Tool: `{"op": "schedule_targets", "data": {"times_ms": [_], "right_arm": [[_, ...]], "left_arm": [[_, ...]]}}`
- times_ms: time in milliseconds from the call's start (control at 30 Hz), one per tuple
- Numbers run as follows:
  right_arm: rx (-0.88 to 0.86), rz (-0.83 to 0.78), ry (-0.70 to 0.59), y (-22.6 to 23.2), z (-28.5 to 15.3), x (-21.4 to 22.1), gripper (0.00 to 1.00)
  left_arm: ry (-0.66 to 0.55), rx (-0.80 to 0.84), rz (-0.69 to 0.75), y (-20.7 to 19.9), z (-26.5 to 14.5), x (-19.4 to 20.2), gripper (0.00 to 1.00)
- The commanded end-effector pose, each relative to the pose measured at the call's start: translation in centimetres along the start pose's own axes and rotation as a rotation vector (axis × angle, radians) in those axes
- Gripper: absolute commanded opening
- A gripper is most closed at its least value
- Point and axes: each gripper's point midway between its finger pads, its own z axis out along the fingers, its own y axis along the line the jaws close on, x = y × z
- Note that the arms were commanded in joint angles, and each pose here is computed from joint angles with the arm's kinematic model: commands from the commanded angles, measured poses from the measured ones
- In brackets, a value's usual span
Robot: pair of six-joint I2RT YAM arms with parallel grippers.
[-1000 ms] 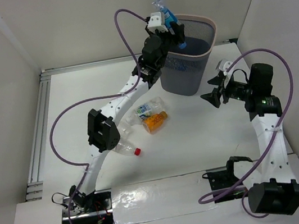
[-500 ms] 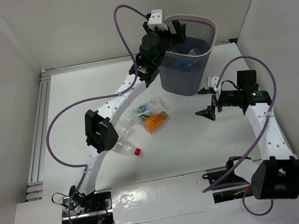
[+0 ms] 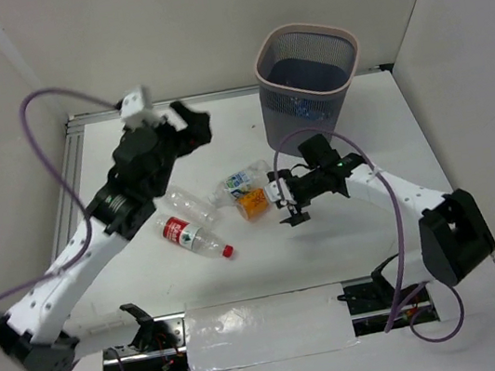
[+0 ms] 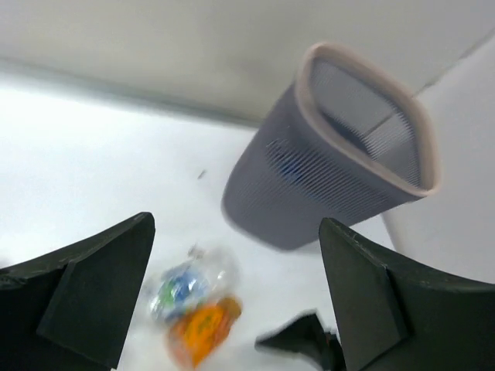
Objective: Put the plastic bottles in the bin
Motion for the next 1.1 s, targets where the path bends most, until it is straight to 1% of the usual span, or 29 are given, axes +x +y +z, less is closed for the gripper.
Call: {"op": "schedule_targets", "data": {"times_ms": [0,33,67,100,133,167,200,233,267,333,367,433,467,500,567,667,733,767,800,900,933,967,1000,1033,1067], "right_arm": [[0.067,-0.14,0.072,-3.2,1.8,0.8,0.95],[0.054,-0.13,0.097,-3.1,2.6,1.8,0.95],[0.054,-0.144,0.112,-3.4,3.5,2.4,0.95],[0.048,-0.149,0.108,-3.3,3.8,2.1,0.95],[0.034,-0.144,0.119,-3.3,4.5,2.8,0.95],[0.056,-0.146,0.141,-3.9,4.7,3.3,0.95],[0.055,-0.151,0.138,-4.1,5.4,2.8,0.95],[0.043,-0.146,0.154,-3.8,6.1,3.6,0.95],[0.06,-0.164,0.171,-4.5,6.4,3.6,0.95],[0.065,-0.174,0.186,-4.6,7.2,3.7,0.95],[0.083,-0.169,0.202,-5.1,7.4,4.3,0.95],[0.088,-0.186,0.205,-5.3,8.2,3.8,0.95],[0.081,-0.178,0.218,-5.1,8.5,4.4,0.95],[0.09,-0.185,0.214,-5.6,8.4,4.0,0.95],[0.061,-0.175,0.218,-4.9,9.2,4.6,0.95],[0.05,-0.177,0.216,-5.0,9.9,4.6,0.95],[0.038,-0.168,0.222,-5.3,10.5,5.0,0.93],[0.015,-0.16,0.232,-4.7,10.7,5.6,0.91],[0.003,-0.151,0.237,-4.8,10.9,5.7,0.84],[-0.022,-0.135,0.249,-5.0,10.6,6.5,0.71],[-0.063,-0.106,0.253,-4.0,10.8,6.9,0.67],[-0.071,-0.116,0.261,-4.1,10.4,7.2,0.59],[-0.081,-0.102,0.244,-4.2,10.2,6.9,0.54],[-0.126,-0.087,0.248,-3.2,10.0,7.0,0.5],[-0.143,-0.073,0.245,-2.9,9.7,7.0,0.43]], "left_arm": [[0.236,-0.299,-0.102,9.8,-4.8,9.6,1.0],[0.294,-0.388,-0.106,12.5,-6.9,11.5,1.0],[0.339,-0.476,-0.171,15.2,-9.9,13.7,1.0],[0.298,-0.462,-0.247,14.6,-10.3,12.6,1.0],[0.339,-0.521,-0.26,16.6,-11.9,15.1,1.0],[0.374,-0.571,-0.285,17.9,-13.5,16.5,1.0],[0.387,-0.593,-0.323,18.6,-14.5,17.4,1.0],[0.399,-0.616,-0.408,19.4,-15.8,18.9,1.0],[0.414,-0.624,-0.441,19.6,-16.4,19.7,1.0],[0.446,-0.627,-0.518,20.0,-17.5,21.5,1.0],[0.455,-0.627,-0.534,20.0,-17.7,21.9,1.0],[0.466,-0.632,-0.557,20.1,-17.9,22.5,1.0],[0.466,-0.632,-0.557,20.1,-17.9,22.5,1.0],[0.466,-0.632,-0.557,20.1,-17.9,22.5,1.0],[0.466,-0.633,-0.54,20.2,-17.8,22.2,1.0],[0.464,-0.61,-0.555,19.4,-17.0,22.0,1.0],[0.483,-0.605,-0.571,19.1,-16.9,22.6,1.0],[0.492,-0.602,-0.573,19.0,-16.7,22.8,1.0],[0.497,-0.587,-0.583,18.6,-16.5,22.7,1.0],[0.503,-0.595,-0.579,18.4,-16.2,22.6,1.0],[0.51,-0.604,-0.574,18.5,-16.2,22.9,1.0],[0.511,-0.591,-0.582,18.2,-16.0,22.8,1.0],[0.517,-0.59,-0.593,18.0,-15.9,23.0,1.0],[0.51,-0.58,-0.599,17.9,-15.6,22.8,1.0],[0.514,-0.581,-0.607,17.8,-15.6,22.8,1.0]]}}
